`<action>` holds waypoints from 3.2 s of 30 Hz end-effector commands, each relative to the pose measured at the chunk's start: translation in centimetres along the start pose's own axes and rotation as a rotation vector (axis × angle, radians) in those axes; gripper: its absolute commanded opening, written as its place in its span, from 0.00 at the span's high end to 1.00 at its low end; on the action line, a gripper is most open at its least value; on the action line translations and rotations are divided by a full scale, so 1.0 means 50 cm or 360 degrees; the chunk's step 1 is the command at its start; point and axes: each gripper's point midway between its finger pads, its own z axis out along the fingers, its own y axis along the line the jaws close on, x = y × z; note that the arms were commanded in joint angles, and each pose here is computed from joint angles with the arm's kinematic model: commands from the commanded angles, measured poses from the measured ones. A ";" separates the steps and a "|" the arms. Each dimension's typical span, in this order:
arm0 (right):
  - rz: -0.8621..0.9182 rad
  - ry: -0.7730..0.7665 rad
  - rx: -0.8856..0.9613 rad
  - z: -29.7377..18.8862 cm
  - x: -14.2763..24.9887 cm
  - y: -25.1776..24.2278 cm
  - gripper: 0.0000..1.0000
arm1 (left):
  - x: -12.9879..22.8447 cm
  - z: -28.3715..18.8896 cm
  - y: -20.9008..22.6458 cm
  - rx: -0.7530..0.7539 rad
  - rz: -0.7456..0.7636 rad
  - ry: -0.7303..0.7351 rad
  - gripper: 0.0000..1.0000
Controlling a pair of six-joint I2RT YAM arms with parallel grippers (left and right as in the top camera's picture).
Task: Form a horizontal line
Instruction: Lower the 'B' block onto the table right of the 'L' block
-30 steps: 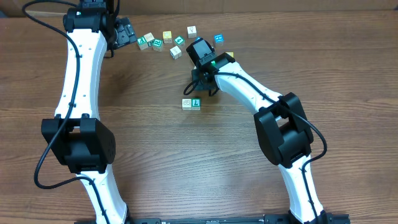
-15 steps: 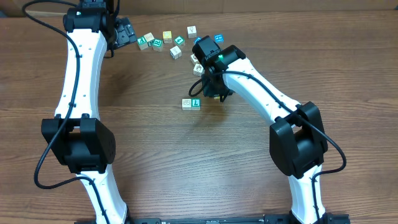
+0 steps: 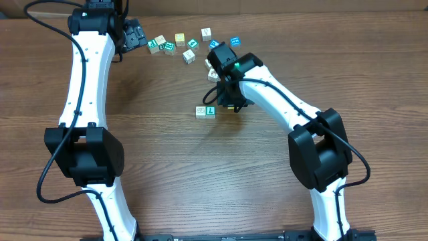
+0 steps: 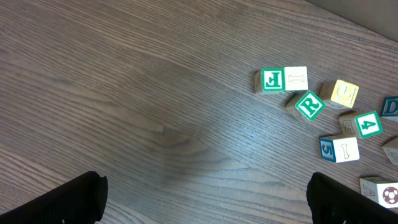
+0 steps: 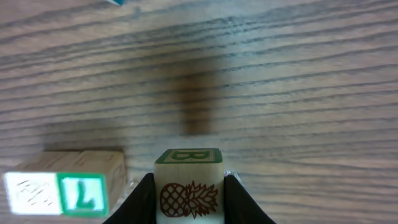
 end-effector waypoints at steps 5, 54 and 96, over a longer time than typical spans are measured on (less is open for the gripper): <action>0.0032 -0.0016 -0.0017 0.026 0.019 -0.003 0.76 | -0.010 -0.010 -0.001 0.0008 0.0012 -0.0028 0.00; 0.0231 -0.0068 -0.0017 0.044 -0.045 -0.098 0.76 | -0.010 -0.010 -0.001 0.0008 0.0012 -0.0028 0.00; 0.0138 0.0247 -0.0423 0.036 0.038 0.004 0.96 | -0.010 -0.010 -0.001 0.0009 0.0012 -0.0028 0.00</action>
